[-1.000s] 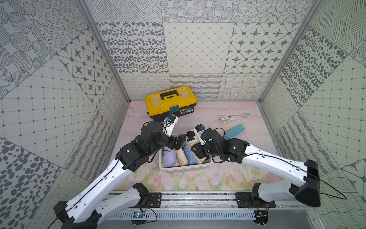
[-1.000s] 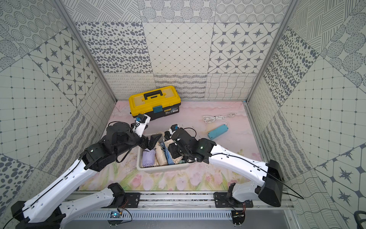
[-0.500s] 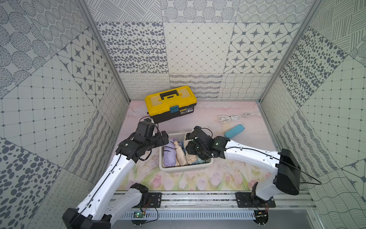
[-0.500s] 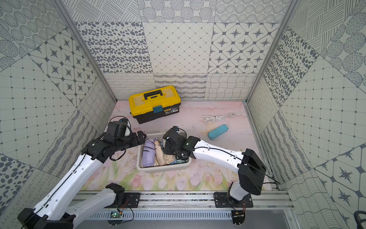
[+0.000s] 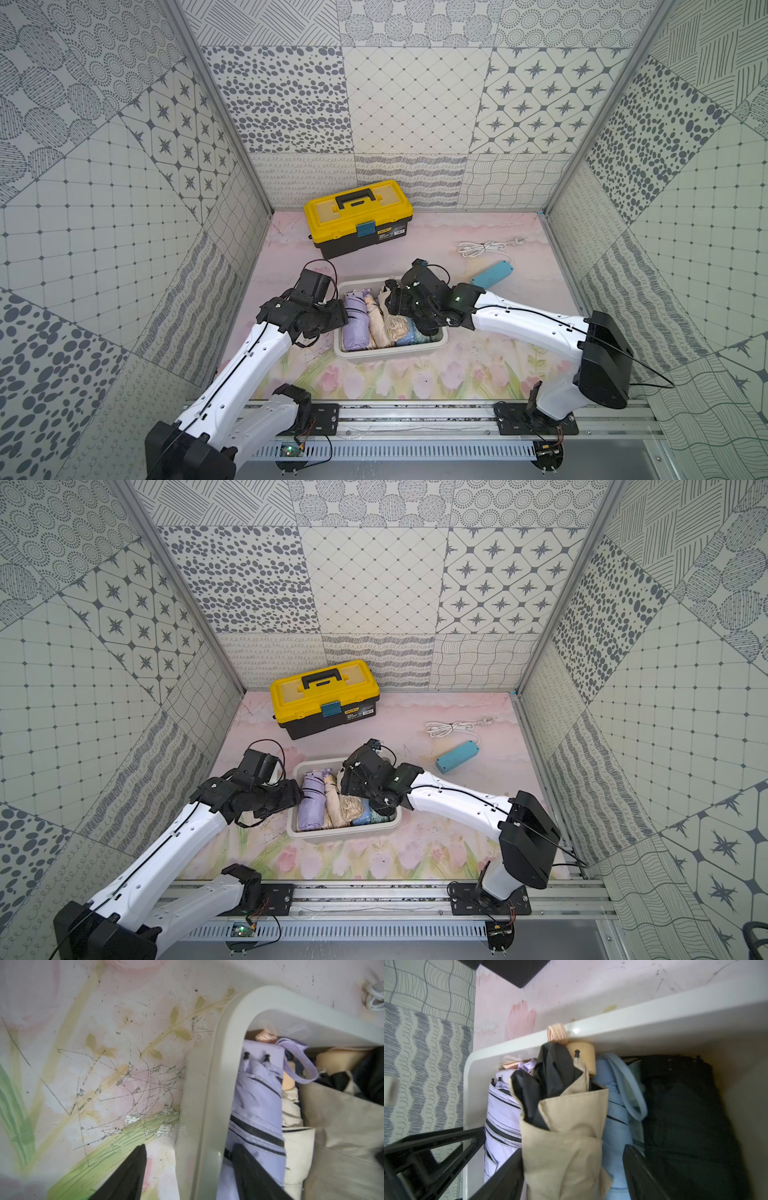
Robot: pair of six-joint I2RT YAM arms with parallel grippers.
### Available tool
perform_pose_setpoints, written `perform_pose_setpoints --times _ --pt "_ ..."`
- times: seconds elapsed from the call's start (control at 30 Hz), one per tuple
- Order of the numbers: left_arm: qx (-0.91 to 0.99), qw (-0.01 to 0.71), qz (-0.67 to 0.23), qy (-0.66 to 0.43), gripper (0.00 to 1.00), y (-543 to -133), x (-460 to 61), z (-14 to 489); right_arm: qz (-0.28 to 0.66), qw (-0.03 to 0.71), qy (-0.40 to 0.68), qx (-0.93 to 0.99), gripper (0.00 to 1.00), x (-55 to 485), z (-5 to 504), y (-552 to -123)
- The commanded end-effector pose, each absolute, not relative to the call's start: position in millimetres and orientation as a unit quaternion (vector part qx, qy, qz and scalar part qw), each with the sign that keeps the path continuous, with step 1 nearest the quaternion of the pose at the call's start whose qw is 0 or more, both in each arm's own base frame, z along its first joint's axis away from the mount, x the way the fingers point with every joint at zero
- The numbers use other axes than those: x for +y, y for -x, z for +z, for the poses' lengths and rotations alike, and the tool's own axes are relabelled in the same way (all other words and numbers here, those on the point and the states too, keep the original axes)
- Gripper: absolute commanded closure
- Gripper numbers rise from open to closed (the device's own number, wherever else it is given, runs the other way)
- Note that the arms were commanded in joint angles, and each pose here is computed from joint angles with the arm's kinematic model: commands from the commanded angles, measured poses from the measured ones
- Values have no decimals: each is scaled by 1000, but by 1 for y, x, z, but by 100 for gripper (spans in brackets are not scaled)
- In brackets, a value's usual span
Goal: Put the umbrella into the storage box
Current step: Place the umbrella in the storage box, then move the storage box to the center of the board.
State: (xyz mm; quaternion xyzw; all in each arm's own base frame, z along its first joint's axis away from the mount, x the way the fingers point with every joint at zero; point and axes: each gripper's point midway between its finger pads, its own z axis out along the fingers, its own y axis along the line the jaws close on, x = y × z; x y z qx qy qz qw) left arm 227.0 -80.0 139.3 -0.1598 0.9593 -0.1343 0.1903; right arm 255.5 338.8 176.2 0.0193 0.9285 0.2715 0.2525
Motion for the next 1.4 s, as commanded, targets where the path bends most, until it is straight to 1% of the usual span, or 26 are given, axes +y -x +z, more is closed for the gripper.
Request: perform_pose_setpoints --times 0.0,0.03,0.1,0.2,0.3,0.4,0.47,0.5,0.57,0.6,0.63,0.7,0.73,0.8,0.83,0.87,0.93,1.0,1.1,1.17,1.23,1.3,1.37 --pt "957 174 -186 139 47 -230 -101 134 254 308 -34 916 21 293 209 -266" --pt "956 174 -195 133 52 -232 -106 135 244 313 -39 917 21 278 211 -267" --pt "954 174 -207 128 58 -236 -115 136 231 323 -48 917 21 250 217 -269" --pt "952 181 -222 106 63 -242 -136 141 203 328 -70 920 22 206 218 -273" --pt "951 187 -232 85 65 -248 -160 146 191 338 -92 917 22 172 224 -279" --pt "949 185 -243 80 64 -253 -178 149 175 352 -110 913 22 144 225 -288" --pt "950 188 -238 78 59 -255 -181 151 164 353 -117 914 22 130 221 -292" --pt "950 193 -232 78 54 -257 -180 153 157 351 -120 915 21 122 218 -294" --pt "951 211 -207 85 39 -260 -169 158 146 351 -119 917 21 110 211 -297" --pt "952 226 -188 91 29 -262 -161 160 138 356 -120 916 21 101 209 -299" --pt "951 243 -166 96 21 -264 -150 163 132 364 -125 913 18 92 207 -302" --pt "943 290 -138 86 8 -271 -137 173 123 389 -123 904 18 76 207 -310" --pt "936 320 -130 67 1 -279 -135 179 110 407 -121 899 14 66 206 -314" --pt "920 378 -105 21 1 -294 -130 190 88 443 -114 885 10 50 205 -326" --pt "908 410 -82 1 1 -302 -124 193 74 459 -113 878 6 41 202 -332" --pt "898 434 -67 0 1 -311 -116 194 61 469 -120 873 3 33 198 -336" --pt "883 464 -61 27 1 -331 -89 189 47 493 -124 860 3 19 186 -347" --pt "873 480 -46 64 1 -342 -55 174 36 522 -104 846 3 15 175 -357" --pt "859 511 -9 30 1 -348 -29 162 14 555 -65 829 3 13 153 -364" --pt "855 518 10 10 1 -347 -21 151 8 562 -30 827 3 17 139 -368" --pt "853 521 14 20 1 -346 -12 138 2 559 -17 829 2 18 124 -374" --pt "853 520 8 29 1 -345 -9 123 5 558 5 830 3 24 124 -384" --pt "849 528 -9 22 1 -348 -15 117 -3 594 15 805 3 24 132 -391"
